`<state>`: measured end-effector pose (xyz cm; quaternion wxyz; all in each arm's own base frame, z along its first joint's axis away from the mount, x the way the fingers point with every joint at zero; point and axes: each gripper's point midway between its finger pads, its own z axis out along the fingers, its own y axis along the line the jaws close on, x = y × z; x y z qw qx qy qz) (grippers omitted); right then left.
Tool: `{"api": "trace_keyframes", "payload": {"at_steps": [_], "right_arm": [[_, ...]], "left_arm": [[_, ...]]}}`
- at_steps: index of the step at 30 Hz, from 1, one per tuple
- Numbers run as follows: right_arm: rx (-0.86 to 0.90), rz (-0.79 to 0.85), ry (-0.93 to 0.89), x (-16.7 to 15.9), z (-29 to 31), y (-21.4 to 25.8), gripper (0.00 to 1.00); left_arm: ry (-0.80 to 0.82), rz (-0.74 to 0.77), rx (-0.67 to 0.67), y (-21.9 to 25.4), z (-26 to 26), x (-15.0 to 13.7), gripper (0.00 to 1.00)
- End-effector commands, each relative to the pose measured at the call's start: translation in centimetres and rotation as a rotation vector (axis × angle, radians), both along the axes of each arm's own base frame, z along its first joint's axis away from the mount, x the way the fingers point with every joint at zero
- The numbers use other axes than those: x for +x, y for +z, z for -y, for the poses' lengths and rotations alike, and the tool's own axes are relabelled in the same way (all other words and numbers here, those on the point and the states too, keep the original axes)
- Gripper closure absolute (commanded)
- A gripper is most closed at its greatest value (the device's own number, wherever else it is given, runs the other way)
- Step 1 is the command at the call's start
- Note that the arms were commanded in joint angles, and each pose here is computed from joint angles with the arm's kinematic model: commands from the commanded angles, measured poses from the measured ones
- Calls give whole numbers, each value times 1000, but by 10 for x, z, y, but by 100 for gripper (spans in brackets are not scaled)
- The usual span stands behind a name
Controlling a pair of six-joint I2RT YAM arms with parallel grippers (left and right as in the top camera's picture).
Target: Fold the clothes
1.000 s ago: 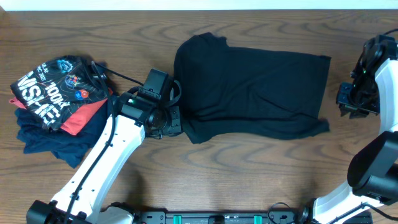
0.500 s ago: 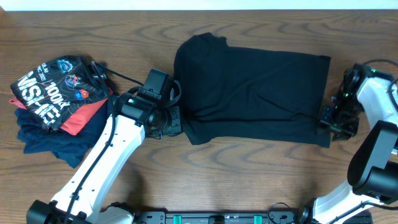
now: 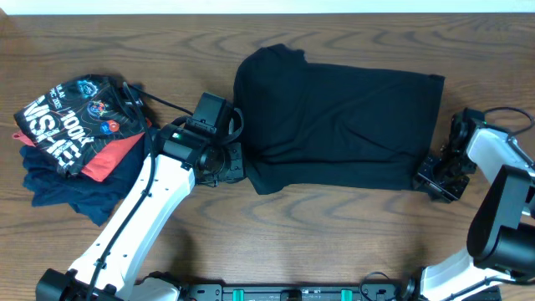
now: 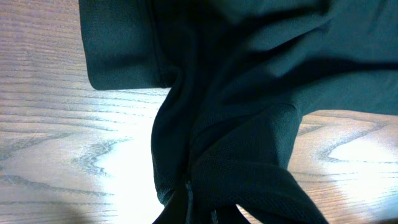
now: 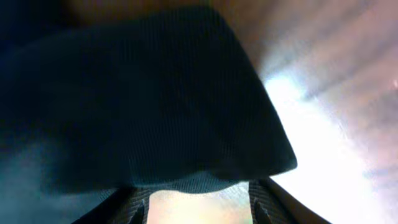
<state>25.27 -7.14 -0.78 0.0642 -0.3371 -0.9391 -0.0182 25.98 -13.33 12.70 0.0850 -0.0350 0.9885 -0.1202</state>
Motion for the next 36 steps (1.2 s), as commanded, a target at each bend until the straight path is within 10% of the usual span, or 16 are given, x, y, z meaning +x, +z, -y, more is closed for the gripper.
{"api": "trace_keyframes", "payload": {"at_steps": [1, 12, 23, 36], "right_arm": [[-16, -18, -32, -6, -4, -24, 51], [-31, 29, -38, 2, 1, -29, 98], [-62, 87, -37, 16, 13, 12, 99], [-269, 477, -13, 36, 45, 197, 99]], "left_arm": [[-7, 8, -1, 4, -1, 3, 94], [-7, 2, 2, 3, -1, 1, 94], [-12, 1, 4, 4, -2, 0, 94], [-76, 257, 8, 64, -16, -5, 94]]}}
